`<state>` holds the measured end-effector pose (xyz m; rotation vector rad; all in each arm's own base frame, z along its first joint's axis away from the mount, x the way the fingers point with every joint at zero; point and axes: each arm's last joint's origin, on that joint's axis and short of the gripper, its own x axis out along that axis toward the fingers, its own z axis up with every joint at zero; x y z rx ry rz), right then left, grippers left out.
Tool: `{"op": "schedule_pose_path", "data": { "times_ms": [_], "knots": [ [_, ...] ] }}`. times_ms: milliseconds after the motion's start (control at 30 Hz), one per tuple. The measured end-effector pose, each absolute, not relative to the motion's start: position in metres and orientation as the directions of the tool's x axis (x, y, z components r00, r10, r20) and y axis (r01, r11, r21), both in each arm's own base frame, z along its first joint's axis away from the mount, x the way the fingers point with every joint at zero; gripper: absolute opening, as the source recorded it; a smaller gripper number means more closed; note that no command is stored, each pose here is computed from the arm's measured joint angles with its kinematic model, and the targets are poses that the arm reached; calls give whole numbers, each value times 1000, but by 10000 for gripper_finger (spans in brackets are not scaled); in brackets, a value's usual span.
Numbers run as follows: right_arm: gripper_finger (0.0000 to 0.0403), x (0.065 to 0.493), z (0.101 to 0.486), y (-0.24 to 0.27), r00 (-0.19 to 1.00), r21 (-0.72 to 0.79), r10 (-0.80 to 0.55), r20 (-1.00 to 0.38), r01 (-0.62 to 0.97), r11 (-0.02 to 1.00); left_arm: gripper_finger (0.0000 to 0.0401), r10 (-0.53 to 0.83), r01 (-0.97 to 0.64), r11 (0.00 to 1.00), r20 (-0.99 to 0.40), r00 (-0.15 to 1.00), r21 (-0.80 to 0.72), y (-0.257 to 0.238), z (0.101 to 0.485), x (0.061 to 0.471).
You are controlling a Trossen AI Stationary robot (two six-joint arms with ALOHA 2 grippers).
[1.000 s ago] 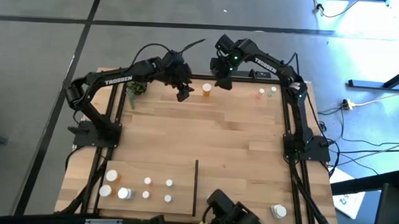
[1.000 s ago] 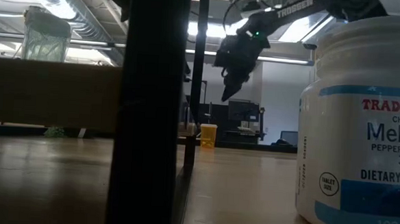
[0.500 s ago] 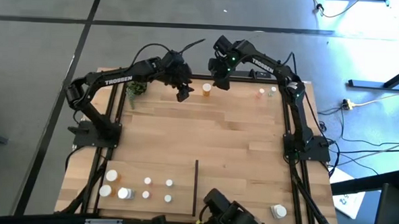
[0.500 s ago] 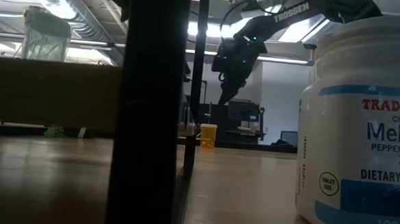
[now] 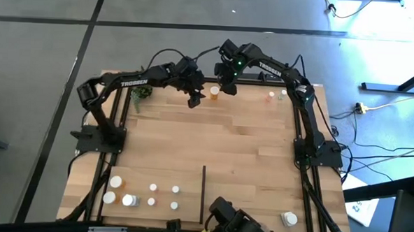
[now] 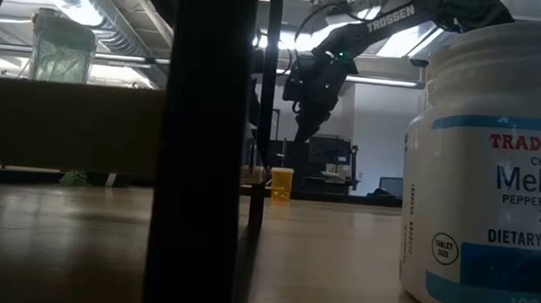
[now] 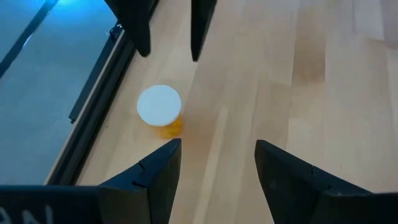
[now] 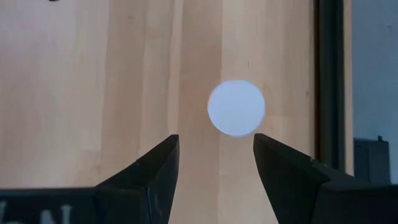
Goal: Pick and place medicine bottles onto shelf by color
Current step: Adjust the big orange pill bottle on the table
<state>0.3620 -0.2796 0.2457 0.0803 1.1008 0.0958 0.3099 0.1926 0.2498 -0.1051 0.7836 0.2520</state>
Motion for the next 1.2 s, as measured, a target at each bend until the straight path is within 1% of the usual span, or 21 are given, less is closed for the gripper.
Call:
{"op": "schedule_pose_path", "data": {
  "times_ms": [100, 433, 533, 633, 833, 1000, 1200],
  "knots": [
    [208, 360, 245, -279, 425, 103, 104, -899, -26, 994, 198, 188, -266, 964, -708, 681, -1, 196, 245, 312],
    [208, 346, 255, -270, 356, 182, 173, -918, -10, 983, 198, 207, -279, 960, -685, 699, 5, 199, 242, 317],
    [208, 347, 256, -271, 368, 171, 163, -915, -11, 985, 198, 240, -314, 949, -687, 686, 19, 200, 242, 317],
    [208, 350, 256, -274, 401, 146, 141, -905, -17, 989, 198, 246, -318, 948, -689, 682, 23, 201, 242, 317],
    [208, 359, 249, -273, 415, 142, 140, -899, -27, 989, 198, 246, -320, 947, -689, 682, 21, 201, 242, 317],
    [208, 362, 231, -276, 364, 178, 148, -919, 49, 983, 198, 243, -319, 947, -690, 682, 18, 199, 242, 318],
    [208, 366, 211, -281, 326, 188, 158, -932, 61, 980, 198, 238, -313, 950, -689, 684, 17, 197, 242, 319]
  ]
}}
